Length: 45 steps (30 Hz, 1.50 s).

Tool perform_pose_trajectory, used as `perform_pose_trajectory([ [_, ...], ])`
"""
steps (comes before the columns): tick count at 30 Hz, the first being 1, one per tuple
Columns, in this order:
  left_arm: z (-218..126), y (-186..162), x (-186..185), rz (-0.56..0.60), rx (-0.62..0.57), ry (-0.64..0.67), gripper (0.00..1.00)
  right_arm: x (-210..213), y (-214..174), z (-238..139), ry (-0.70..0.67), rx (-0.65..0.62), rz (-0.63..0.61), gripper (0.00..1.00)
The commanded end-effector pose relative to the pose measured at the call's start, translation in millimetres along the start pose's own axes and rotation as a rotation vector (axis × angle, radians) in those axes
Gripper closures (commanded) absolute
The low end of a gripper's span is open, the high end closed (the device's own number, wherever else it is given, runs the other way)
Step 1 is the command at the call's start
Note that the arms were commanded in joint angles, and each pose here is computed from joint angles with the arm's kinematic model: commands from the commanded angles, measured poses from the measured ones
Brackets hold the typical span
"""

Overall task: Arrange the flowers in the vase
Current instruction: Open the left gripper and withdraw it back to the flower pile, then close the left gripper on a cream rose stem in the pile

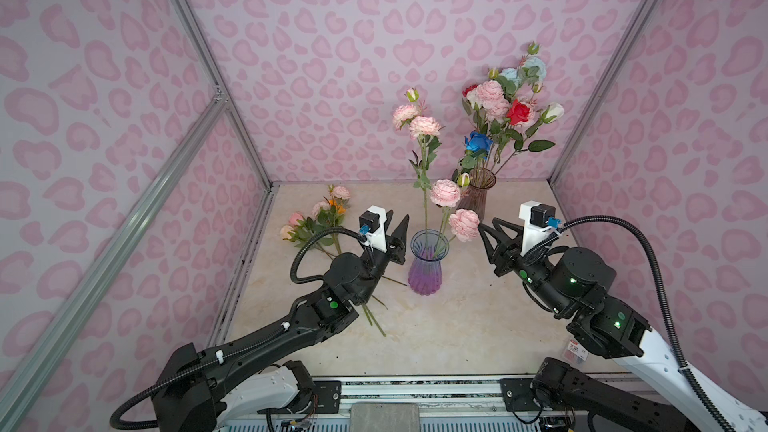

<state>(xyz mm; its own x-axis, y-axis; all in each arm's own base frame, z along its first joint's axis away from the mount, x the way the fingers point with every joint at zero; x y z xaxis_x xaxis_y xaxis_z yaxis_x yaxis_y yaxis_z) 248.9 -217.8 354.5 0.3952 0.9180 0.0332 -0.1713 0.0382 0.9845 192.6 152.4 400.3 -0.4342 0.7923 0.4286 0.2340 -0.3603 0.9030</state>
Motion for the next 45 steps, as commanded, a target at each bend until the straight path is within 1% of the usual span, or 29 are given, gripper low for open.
perform_pose_trajectory([
  [1, -6.0, -34.9, 41.9, -0.017, 0.170, 0.258, 0.46, -0.7, -0.2, -0.1, 0.001, -0.013, -0.005, 0.59],
  [2, -7.0, -49.9, 56.1, -0.036, 0.237, 0.313, 0.43, -1.4, -0.6, -0.8, -0.002, -0.013, -0.006, 0.59],
  [3, -7.8, -67.5, 71.8, -0.077, 0.316, 0.365, 0.43, -3.3, -2.7, -0.9, -0.009, -0.010, -0.008, 0.60],
  [4, -10.8, -85.6, 85.6, -0.130, 0.404, 0.412, 0.43, -4.5, -3.8, -1.2, -0.015, -0.009, -0.011, 0.60],
  [6, -21.4, -126.8, 119.6, -0.271, 0.575, 0.538, 0.45, -7.2, -7.2, -1.0, -0.027, -0.002, -0.016, 0.61],
  [9, -33.6, -175.1, 146.4, -0.415, 0.730, 0.616, 0.47, -9.1, -12.9, 1.2, -0.034, 0.017, -0.023, 0.62],
  [12, -36.7, -210.6, 164.9, -0.530, 0.825, 0.656, 0.50, -10.4, -17.8, 4.1, -0.037, 0.031, -0.027, 0.63],
  [14, -35.7, -227.7, 176.3, -0.588, 0.860, 0.693, 0.53, -9.8, -18.4, 5.3, -0.032, 0.033, -0.025, 0.63],
  [17, -24.8, -249.9, 184.9, -0.628, 0.916, 0.677, 0.61, -9.2, -18.9, 6.0, -0.027, 0.038, -0.022, 0.64],
  [20, -12.4, -265.9, 187.8, -0.622, 0.970, 0.649, 0.63, -10.3, -19.6, 5.3, -0.028, 0.039, -0.023, 0.64],
  [21, -9.9, -270.7, 187.6, -0.620, 0.983, 0.638, 0.67, -10.7, -18.9, 4.3, -0.030, 0.036, -0.022, 0.64],
  [22, -8.5, -273.3, 188.5, -0.617, 0.988, 0.639, 0.68, -11.4, -18.9, 3.8, -0.032, 0.035, -0.023, 0.64],
  [27, -14.8, -290.3, 191.7, -0.606, 1.043, 0.689, 0.68, -15.8, -18.4, 0.9, -0.045, 0.029, -0.018, 0.64],
  [31, -21.2, -298.5, 190.1, -0.611, 1.069, 0.703, 0.68, -19.2, -19.6, 1.0, -0.052, 0.028, -0.011, 0.64],
  [33, -20.5, -299.2, 190.7, -0.599, 1.072, 0.698, 0.70, -20.2, -19.9, 2.1, -0.052, 0.028, -0.006, 0.64],
  [34, -20.0, -298.9, 191.3, -0.595, 1.071, 0.699, 0.72, -20.2, -20.6, 2.8, -0.049, 0.032, -0.004, 0.65],
  [35, -19.9, -298.1, 192.2, -0.589, 1.074, 0.704, 0.77, -19.8, -20.1, 3.0, -0.047, 0.032, -0.002, 0.65],
  [37, -18.9, -294.8, 192.2, -0.586, 1.064, 0.700, 0.78, -19.2, -18.9, 2.7, -0.044, 0.031, -0.001, 0.65],
  [39, -20.7, -293.0, 192.8, -0.577, 1.064, 0.701, 0.85, -19.4, -17.2, 0.8, -0.044, 0.024, 0.003, 0.65],
  [41, -21.6, -291.3, 192.1, -0.570, 1.065, 0.695, 0.87, -20.0, -17.3, -0.1, -0.044, 0.019, 0.008, 0.65],
  [43, -23.0, -288.8, 191.4, -0.572, 1.061, 0.690, 0.96, -20.6, -17.7, -0.1, -0.047, 0.020, 0.010, 0.65],
  [45, -25.2, -284.9, 190.8, -0.573, 1.053, 0.687, 0.97, -20.1, -18.0, 0.2, -0.044, 0.023, 0.012, 0.65],
])
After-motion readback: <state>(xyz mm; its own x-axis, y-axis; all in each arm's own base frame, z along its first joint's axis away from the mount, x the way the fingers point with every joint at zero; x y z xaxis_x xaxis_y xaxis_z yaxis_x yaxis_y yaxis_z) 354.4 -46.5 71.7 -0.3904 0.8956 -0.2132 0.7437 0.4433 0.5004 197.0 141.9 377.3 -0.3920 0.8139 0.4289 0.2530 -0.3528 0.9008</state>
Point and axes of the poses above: each gripper's point midway between its finger pads, its own z axis out along the fingers, its own x axis along the line the jaws close on, y = z × x, the point moved 5 cm from there along -z, back along the fingers, and after that the axes turned 12 degrees about z, right-handed, at the moved point
